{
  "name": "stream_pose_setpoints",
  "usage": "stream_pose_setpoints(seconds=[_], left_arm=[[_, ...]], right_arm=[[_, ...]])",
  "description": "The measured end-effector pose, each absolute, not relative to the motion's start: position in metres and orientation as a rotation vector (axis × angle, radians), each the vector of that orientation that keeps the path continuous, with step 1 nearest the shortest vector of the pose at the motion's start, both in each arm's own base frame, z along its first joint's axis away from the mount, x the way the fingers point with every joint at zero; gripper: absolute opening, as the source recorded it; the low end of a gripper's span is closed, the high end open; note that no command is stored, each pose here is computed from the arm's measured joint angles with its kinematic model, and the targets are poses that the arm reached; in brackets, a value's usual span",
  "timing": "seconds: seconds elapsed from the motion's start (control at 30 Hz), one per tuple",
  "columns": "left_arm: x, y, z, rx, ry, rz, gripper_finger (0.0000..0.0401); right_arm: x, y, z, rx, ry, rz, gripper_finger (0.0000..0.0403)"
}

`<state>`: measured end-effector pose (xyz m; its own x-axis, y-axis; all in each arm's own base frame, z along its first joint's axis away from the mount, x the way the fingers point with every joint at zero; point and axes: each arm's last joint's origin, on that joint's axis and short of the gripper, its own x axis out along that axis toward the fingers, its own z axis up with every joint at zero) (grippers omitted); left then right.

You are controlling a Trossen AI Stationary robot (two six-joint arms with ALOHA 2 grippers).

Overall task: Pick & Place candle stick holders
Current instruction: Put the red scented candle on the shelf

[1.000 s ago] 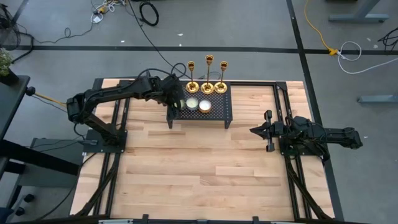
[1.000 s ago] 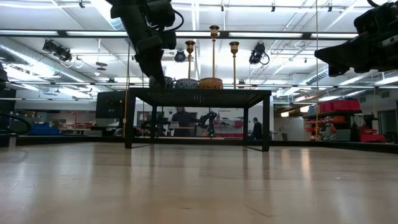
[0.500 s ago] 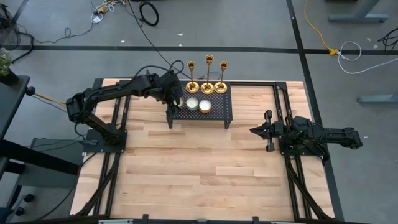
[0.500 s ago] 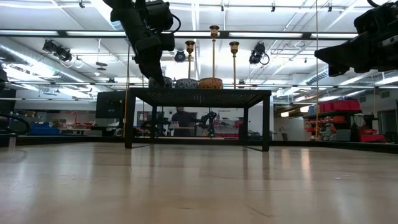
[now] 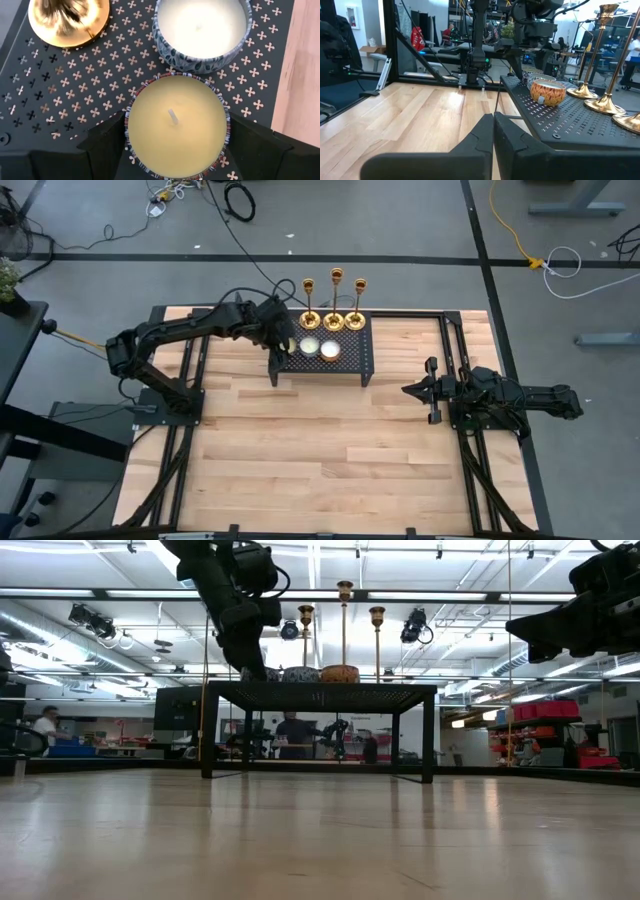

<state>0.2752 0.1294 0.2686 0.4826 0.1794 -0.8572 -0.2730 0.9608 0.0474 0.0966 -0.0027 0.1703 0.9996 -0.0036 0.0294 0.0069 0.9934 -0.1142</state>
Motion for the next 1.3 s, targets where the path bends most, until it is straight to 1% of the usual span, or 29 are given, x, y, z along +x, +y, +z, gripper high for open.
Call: stream_pose_setpoints(seconds=[0.23,0.33,0.53,0.6,0.8,1.3], left_arm=[[0.276,0.128,0.268,-0.094,1.030,0.274,0.0322],[0.276,0.128,0.267,-0.096,1.042,0.274,0.0339],[0.276,0.128,0.266,-0.093,1.043,0.278,0.0389],[0.276,0.128,0.266,-0.089,1.043,0.284,0.0396],[0.275,0.128,0.269,-0.054,1.052,0.335,0.0386],[0.275,0.126,0.296,-0.052,1.059,0.331,0.0390]], right_arm=[[0.097,-0.003,0.170,-0.115,-0.029,-0.005,0.0013],[0.097,-0.003,0.170,-0.115,-0.029,-0.005,0.0013],[0.097,-0.003,0.170,-0.115,-0.029,-0.005,0.0013],[0.097,-0.003,0.170,-0.115,-0.029,-0.005,0.0013],[0.097,-0.003,0.170,-0.115,-0.029,-0.005,0.0013],[0.097,-0.003,0.170,-0.115,-0.029,-0.005,0.0013]])
